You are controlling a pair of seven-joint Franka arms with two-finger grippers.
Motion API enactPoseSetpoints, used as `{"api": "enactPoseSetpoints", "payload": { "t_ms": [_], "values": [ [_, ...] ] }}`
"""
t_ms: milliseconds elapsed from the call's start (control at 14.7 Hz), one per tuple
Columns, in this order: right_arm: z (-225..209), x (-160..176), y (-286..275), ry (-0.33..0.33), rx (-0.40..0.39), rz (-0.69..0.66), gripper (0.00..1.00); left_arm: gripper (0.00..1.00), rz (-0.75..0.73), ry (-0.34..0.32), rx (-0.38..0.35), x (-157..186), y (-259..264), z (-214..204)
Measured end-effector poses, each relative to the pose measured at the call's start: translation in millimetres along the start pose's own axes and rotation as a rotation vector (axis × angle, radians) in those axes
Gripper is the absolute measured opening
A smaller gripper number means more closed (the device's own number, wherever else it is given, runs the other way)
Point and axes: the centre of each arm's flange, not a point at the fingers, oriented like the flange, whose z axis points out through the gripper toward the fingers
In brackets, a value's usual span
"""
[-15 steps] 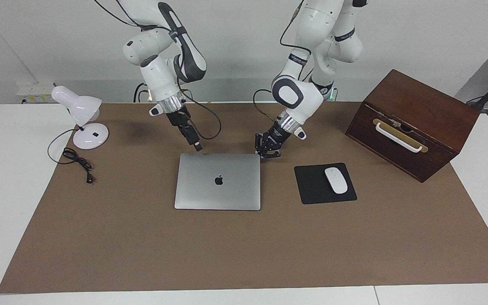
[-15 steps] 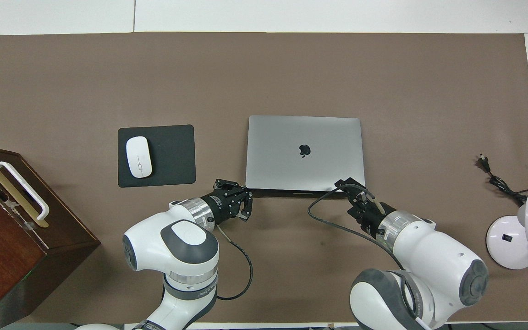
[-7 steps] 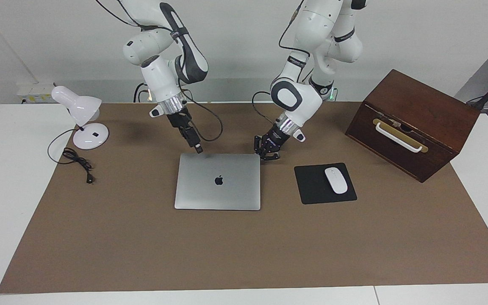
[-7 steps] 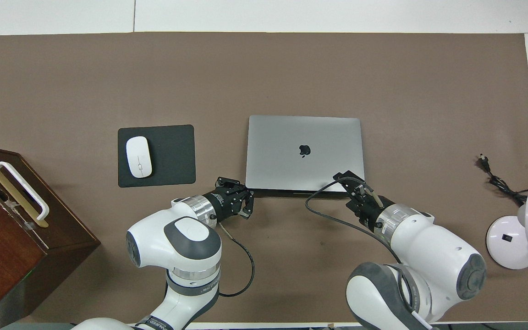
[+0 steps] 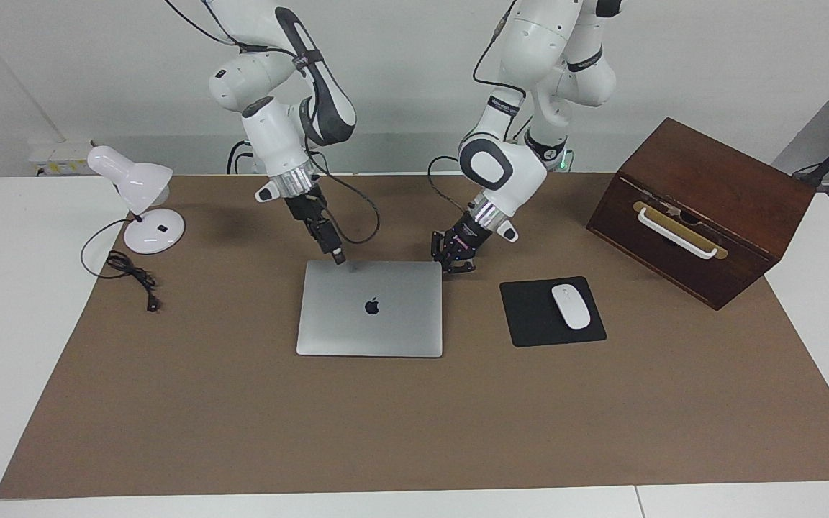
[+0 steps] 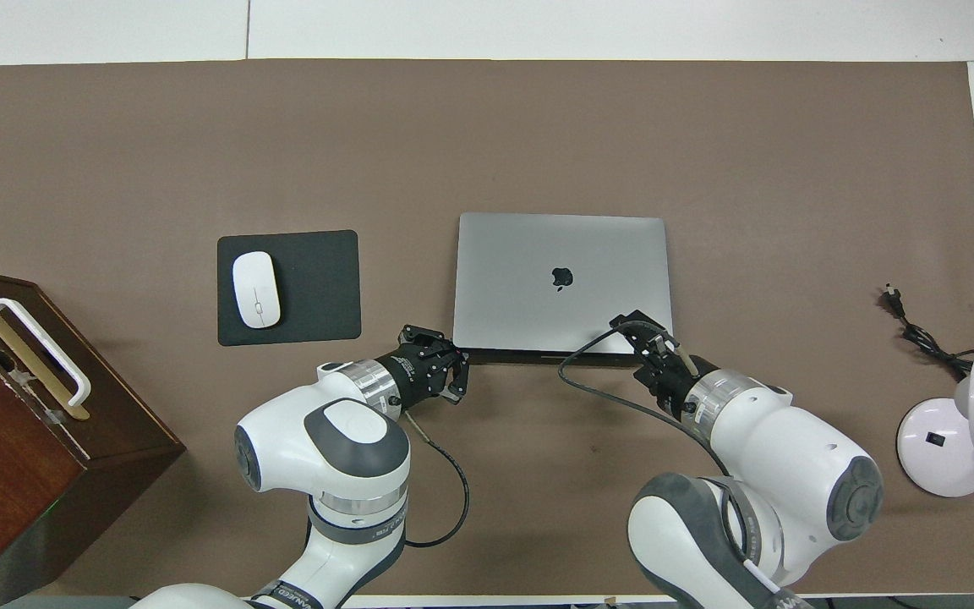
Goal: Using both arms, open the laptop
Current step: 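Lift the laptop lid edge upward with the right gripper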
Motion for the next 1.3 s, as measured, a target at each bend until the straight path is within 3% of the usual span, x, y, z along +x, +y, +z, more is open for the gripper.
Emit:
{"api": "enactPoseSetpoints", "payload": {
  "t_ms": [818,1295],
  "values": [
    [14.0,1.2,-18.5,0.027,-0.003,-0.016,1.0,0.01,0.006,0.0,0.0,0.1,0.0,0.1],
    [19.0,6.2,-37.7,0.01,-0.009,-0.012,1.0,0.01,0.007,0.0,0.0,0.1,0.0,0.1]
  ]
}}
